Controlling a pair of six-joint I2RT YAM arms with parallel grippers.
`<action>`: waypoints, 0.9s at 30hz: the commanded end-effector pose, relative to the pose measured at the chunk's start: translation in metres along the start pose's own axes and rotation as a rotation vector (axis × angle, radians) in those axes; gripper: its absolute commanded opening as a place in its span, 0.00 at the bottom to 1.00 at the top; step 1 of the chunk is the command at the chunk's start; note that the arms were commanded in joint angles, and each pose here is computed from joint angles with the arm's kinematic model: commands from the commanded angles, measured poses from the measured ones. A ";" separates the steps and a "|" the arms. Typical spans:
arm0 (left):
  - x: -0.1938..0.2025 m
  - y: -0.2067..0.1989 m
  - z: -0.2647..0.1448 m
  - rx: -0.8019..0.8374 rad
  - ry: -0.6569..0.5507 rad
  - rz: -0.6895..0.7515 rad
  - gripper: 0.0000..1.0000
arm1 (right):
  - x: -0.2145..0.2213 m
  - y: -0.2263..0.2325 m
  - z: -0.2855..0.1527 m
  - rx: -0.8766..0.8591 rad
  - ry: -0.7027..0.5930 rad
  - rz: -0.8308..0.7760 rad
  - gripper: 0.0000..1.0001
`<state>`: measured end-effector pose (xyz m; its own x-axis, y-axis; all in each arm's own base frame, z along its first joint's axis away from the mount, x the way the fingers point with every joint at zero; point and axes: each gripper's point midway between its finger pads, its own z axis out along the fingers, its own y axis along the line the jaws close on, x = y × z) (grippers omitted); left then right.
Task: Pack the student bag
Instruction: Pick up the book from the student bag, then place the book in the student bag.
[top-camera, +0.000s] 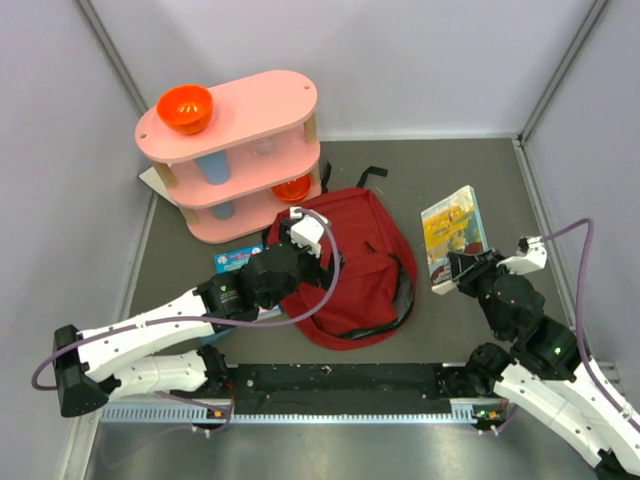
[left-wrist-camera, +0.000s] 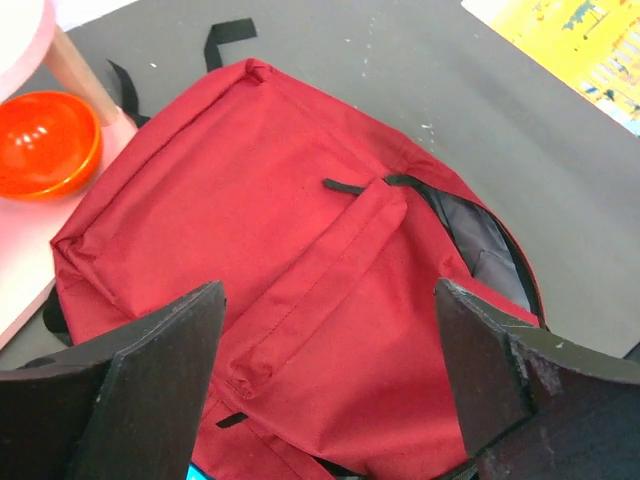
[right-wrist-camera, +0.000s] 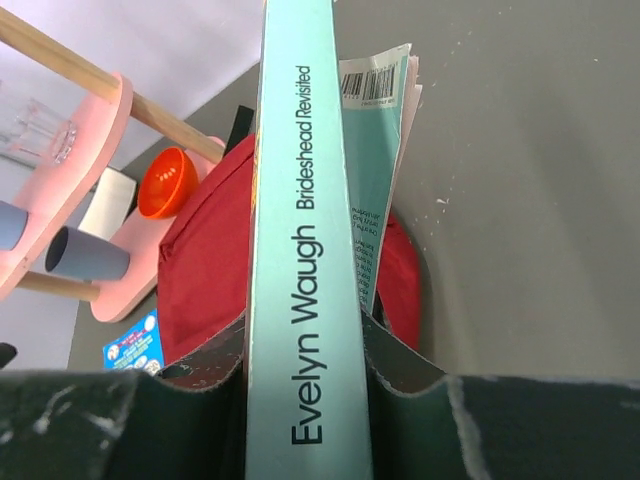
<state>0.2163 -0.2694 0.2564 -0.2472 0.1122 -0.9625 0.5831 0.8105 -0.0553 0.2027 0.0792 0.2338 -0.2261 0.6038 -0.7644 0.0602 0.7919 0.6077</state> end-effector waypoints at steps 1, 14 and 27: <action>-0.010 -0.021 0.000 0.107 -0.004 0.015 0.94 | -0.026 0.031 -0.004 -0.106 -0.073 0.110 0.00; 0.084 -0.094 0.013 0.416 0.410 0.255 0.96 | -0.006 0.009 -0.008 -0.079 -0.043 0.190 0.00; 0.117 -0.135 0.009 0.636 0.588 0.281 0.95 | 0.005 0.002 0.000 -0.021 -0.016 0.182 0.00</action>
<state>0.1235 -0.3575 0.1382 -0.3076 0.6693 -0.6763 0.9401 0.3233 -0.1076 0.1935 0.0815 0.1969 -0.2835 0.6682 -0.6878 0.1215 0.7365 0.6654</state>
